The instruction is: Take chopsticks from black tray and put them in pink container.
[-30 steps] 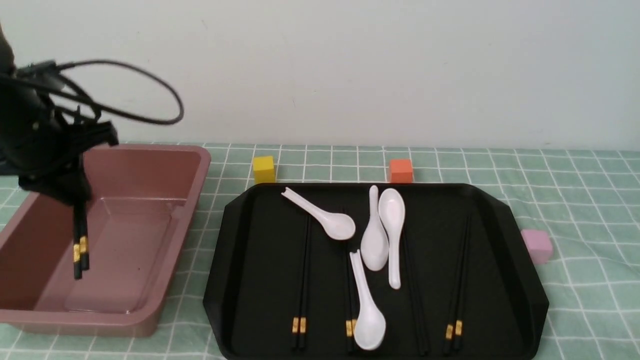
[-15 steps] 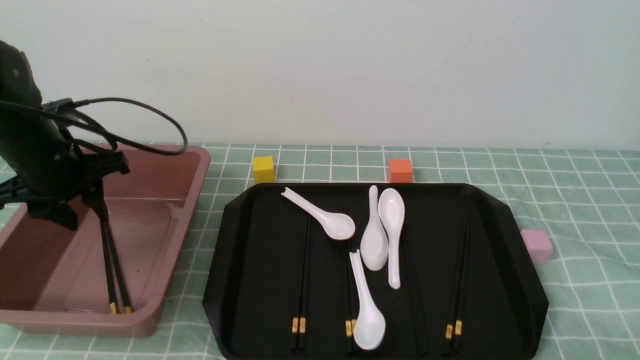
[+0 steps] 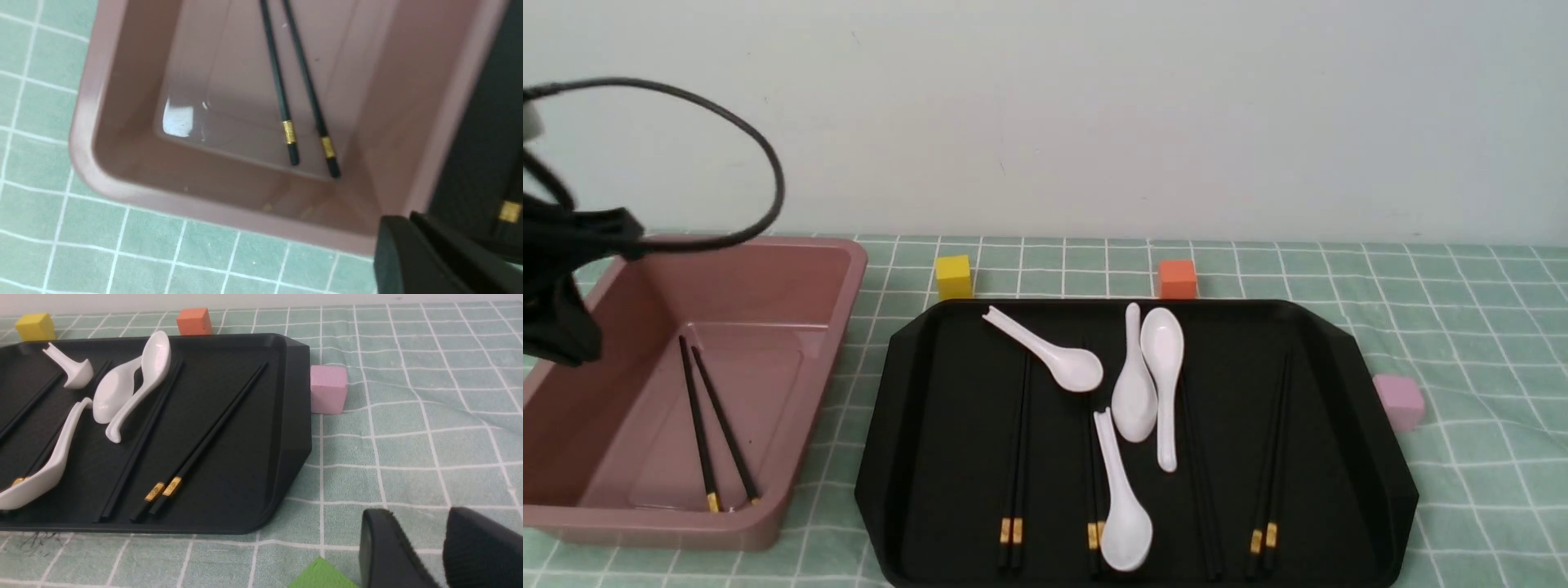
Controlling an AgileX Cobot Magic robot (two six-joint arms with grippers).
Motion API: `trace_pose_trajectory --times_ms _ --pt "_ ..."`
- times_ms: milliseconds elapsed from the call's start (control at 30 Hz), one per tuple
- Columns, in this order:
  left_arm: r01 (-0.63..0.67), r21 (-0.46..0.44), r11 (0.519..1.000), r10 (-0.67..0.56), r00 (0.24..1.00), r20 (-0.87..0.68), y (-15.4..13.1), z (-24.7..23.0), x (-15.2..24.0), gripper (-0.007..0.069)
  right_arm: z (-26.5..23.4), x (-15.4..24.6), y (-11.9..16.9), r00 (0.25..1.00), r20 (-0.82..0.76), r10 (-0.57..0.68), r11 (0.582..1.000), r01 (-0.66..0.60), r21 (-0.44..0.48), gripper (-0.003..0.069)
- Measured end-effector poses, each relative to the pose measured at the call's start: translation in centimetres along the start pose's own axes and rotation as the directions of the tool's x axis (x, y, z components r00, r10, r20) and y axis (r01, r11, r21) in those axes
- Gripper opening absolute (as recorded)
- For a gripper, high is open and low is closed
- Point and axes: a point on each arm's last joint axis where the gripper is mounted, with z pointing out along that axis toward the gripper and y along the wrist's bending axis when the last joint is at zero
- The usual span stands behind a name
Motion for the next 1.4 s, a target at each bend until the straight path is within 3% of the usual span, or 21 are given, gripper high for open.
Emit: trace_pose_trajectory --times_ms 167,333,433,567,700,833,933,1200,1400 --pt "-0.048 0.07 0.996 0.037 0.989 0.144 0.8 -2.8 5.4 -0.0013 0.0 0.0 0.0 1.0 0.0 0.0 1.0 0.0 0.0 0.024" --pt "-0.109 0.222 0.969 0.028 0.941 0.338 1.4 -3.6 12.1 -0.0013 0.0 0.0 0.0 1.0 0.0 0.0 1.0 0.0 0.0 0.024" --pt "-0.12 0.34 0.933 -0.067 0.87 0.489 2.2 -2.8 16.6 -0.0013 0.0 0.0 0.0 1.0 0.0 0.0 1.0 0.0 0.0 0.024" --pt "-0.11 0.397 0.911 -0.161 0.791 0.59 3.5 -0.2 19.8 -0.0013 0.0 0.0 0.0 1.0 0.0 0.0 1.0 0.0 0.0 0.024" --pt "-0.094 0.441 0.893 -0.277 0.658 0.7 4.9 1.3 21.6 -0.0013 0.0 0.0 0.0 1.0 0.0 0.0 1.0 0.0 0.0 0.024" --pt "-0.091 0.457 0.885 -0.343 0.538 0.77 5.6 1.2 21.7 -0.0013 0.0 0.0 0.0 1.0 0.0 0.0 1.0 0.0 0.0 0.024" --pt "-0.091 0.459 0.884 -0.356 0.505 0.786 5.8 1.0 21.7 -0.0013 0.0 0.0 0.0 1.0 0.0 0.0 1.0 0.0 0.0 0.024" --pt "-0.108 0.418 0.902 -0.31 0.511 0.802 5.8 1.1 21.7 -0.0012 0.0 0.0 0.0 1.0 0.0 0.0 1.0 0.0 0.0 0.024" --pt "-0.166 0.283 0.945 -0.147 0.556 0.818 6.2 2.9 22.7 -0.0012 0.0 0.0 0.0 1.0 0.0 0.0 1.0 0.0 0.0 0.024"
